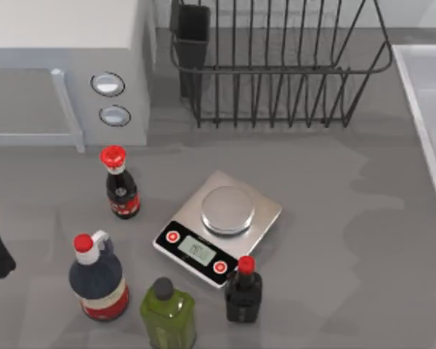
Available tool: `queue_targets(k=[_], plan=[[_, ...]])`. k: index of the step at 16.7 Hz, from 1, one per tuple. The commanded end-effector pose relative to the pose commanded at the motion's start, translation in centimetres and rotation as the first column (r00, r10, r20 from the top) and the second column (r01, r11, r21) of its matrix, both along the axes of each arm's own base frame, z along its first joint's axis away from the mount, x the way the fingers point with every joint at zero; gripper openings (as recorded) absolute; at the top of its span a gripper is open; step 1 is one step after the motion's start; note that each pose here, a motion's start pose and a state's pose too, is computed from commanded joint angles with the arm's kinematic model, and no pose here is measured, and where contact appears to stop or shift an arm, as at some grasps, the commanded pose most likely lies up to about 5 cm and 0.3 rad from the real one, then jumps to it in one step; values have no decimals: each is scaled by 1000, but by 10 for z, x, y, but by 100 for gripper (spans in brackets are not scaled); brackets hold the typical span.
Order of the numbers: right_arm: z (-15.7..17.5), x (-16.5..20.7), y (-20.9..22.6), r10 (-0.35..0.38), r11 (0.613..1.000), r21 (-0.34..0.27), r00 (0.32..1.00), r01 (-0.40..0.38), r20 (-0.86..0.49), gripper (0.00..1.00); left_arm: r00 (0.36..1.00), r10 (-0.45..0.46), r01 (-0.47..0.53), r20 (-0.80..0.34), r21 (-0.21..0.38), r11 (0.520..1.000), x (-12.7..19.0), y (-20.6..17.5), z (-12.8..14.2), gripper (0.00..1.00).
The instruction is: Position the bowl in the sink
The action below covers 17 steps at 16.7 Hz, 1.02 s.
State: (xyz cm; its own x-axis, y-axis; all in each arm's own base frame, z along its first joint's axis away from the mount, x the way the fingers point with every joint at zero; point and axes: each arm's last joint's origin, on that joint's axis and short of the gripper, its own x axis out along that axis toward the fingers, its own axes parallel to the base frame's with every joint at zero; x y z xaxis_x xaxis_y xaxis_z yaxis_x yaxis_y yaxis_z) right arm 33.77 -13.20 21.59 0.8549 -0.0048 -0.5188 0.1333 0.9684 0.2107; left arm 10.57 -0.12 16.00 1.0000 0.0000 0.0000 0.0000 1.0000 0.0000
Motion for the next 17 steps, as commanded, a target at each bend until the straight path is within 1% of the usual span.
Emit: queue_targets(k=[2,4,7,10,13,17], plan=[[-6,-14,-13,-3,999,-47,993,9,118,0,1000,0,0,0,0,1000,0,0,0,100],[-11,-28,-18,9,995,-94,975,12,221,0,1000,0,0,0,0,1000,0,0,0,100],[-12,-47,-17,47,987,-162,935,11,351,0,1000,0,0,0,0,1000,0,0,0,100],[-9,-63,-10,93,976,-219,888,9,450,0,1000,0,0,0,0,1000,0,0,0,100],[-7,-70,-5,122,969,-247,859,5,497,0,1000,0,0,0,0,1000,0,0,0,100],[-7,-71,-4,125,968,-249,856,5,501,0,1000,0,0,0,0,1000,0,0,0,100]])
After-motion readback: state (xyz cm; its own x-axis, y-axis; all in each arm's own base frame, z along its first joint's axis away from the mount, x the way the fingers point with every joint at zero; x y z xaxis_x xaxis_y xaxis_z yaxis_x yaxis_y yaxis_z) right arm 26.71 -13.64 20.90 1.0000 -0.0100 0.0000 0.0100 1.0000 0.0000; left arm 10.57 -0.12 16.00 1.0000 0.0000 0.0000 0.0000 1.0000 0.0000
